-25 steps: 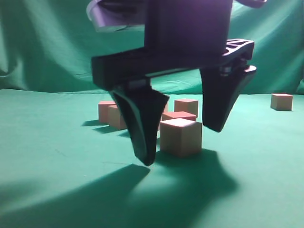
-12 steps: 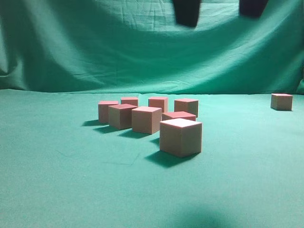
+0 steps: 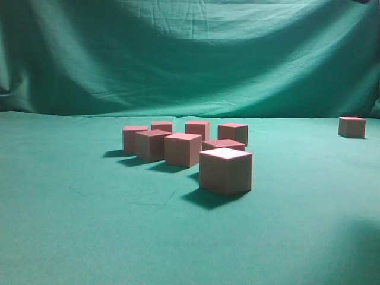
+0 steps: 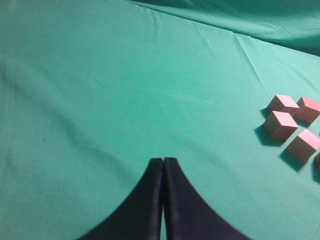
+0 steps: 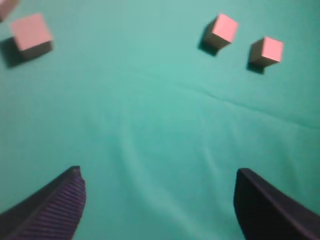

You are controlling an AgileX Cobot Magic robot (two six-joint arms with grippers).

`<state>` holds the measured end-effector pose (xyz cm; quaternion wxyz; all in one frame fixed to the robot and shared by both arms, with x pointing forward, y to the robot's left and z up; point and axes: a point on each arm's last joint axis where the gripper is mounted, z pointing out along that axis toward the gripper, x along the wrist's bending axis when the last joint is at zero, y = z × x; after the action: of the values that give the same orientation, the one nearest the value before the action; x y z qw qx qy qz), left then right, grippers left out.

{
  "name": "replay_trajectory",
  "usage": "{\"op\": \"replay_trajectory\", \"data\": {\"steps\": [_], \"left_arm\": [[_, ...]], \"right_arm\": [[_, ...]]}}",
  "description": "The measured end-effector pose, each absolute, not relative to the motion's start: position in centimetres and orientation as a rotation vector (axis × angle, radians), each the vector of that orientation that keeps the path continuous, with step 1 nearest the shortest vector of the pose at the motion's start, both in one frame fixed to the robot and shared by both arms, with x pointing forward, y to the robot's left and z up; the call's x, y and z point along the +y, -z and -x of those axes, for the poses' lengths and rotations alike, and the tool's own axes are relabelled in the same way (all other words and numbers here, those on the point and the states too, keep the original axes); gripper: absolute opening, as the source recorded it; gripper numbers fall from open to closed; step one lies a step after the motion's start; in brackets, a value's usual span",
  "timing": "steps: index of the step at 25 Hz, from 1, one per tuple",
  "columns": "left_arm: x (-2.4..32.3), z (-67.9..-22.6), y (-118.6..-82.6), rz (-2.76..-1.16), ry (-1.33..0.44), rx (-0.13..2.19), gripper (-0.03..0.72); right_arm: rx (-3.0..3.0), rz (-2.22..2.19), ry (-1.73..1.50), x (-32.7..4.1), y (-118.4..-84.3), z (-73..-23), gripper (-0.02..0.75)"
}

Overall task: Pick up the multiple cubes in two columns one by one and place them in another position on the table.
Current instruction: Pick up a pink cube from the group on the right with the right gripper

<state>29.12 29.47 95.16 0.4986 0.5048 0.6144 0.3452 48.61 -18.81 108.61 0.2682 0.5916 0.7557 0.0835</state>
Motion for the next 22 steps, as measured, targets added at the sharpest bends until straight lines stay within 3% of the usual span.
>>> {"op": "replay_trajectory", "data": {"steps": [11, 22], "left_arm": [[29.5, -29.1, -95.2, -1.222, -0.835, 1.487, 0.000], [29.5, -29.1, -95.2, -1.222, -0.835, 1.487, 0.000]], "right_arm": [[1.883, -2.116, -0.383, -27.8, -106.8, -57.4, 0.584], [1.980, -2.110, -0.474, -27.5, -102.5, -66.4, 0.584]]}}
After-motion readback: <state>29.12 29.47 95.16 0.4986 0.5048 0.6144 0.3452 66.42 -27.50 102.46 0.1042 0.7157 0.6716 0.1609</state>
